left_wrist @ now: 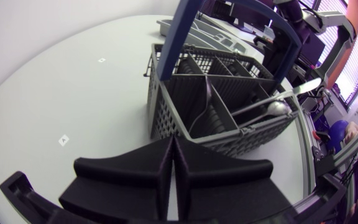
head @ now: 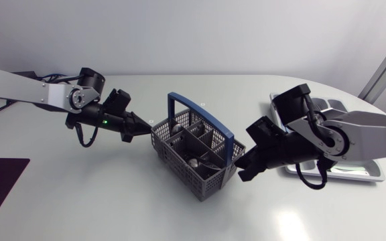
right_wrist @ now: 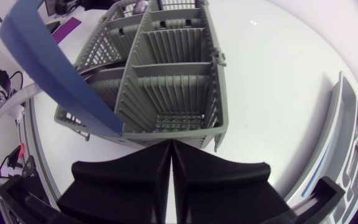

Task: Sort the cutlery from the basket into the organizer compartments.

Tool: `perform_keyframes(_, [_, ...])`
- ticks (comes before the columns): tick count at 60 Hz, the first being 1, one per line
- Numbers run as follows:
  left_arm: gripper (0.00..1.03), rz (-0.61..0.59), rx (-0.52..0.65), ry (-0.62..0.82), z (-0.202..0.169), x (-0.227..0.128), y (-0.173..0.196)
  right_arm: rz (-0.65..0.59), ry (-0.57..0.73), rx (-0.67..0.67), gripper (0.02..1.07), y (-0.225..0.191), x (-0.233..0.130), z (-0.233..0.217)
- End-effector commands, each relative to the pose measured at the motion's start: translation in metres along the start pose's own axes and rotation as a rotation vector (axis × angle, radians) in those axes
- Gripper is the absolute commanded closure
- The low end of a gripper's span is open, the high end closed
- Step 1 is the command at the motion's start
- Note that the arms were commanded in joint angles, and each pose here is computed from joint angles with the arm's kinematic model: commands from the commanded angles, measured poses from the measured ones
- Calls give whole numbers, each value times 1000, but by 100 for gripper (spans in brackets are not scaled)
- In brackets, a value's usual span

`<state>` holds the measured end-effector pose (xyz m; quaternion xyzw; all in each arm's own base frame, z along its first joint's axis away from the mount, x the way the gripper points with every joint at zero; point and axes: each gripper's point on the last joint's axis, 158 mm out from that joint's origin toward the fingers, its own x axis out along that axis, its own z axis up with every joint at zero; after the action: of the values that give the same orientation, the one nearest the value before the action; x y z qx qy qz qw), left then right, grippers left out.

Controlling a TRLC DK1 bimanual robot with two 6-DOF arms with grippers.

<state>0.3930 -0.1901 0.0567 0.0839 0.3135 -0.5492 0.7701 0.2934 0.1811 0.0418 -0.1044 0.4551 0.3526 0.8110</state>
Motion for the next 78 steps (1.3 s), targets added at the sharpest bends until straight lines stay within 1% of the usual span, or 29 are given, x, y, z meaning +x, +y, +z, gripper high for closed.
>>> perform_keyframes(1, [100, -18, 22, -7, -4, -11, -18, -26, -41, -17, 101, -13, 2, 22])
perform_keyframes(11, [100, -32, 35, 1, -13, -19, -40, -56, -62, 5, 101, -33, 9, 39])
perform_keyframes(20, [100, -33, 40, 2, -17, -25, -52, -75, -94, 45, 101, -54, 14, 56])
perform_keyframes(26, [100, -36, 40, 5, -21, -27, -60, -38, -117, 73, 101, -57, 16, 66])
perform_keyframes(33, [100, -41, 39, 10, -25, -30, -67, -29, -144, 93, 101, -67, 19, 75])
perform_keyframes(41, [100, -40, 41, 8, -24, -31, -70, -10, -149, 101, 101, -69, 23, 78])
perform_keyframes(61, [100, -79, 59, 22, -25, -25, -90, -9, -176, 113, 101, -74, 28, 98])
perform_keyframes(70, [100, -72, 64, 16, -20, -26, -87, -12, -167, 137, 101, -80, 35, 99])
perform_keyframes(78, [100, -62, 68, 13, -19, -28, -85, -32, -176, 167, 101, -91, 27, 97])
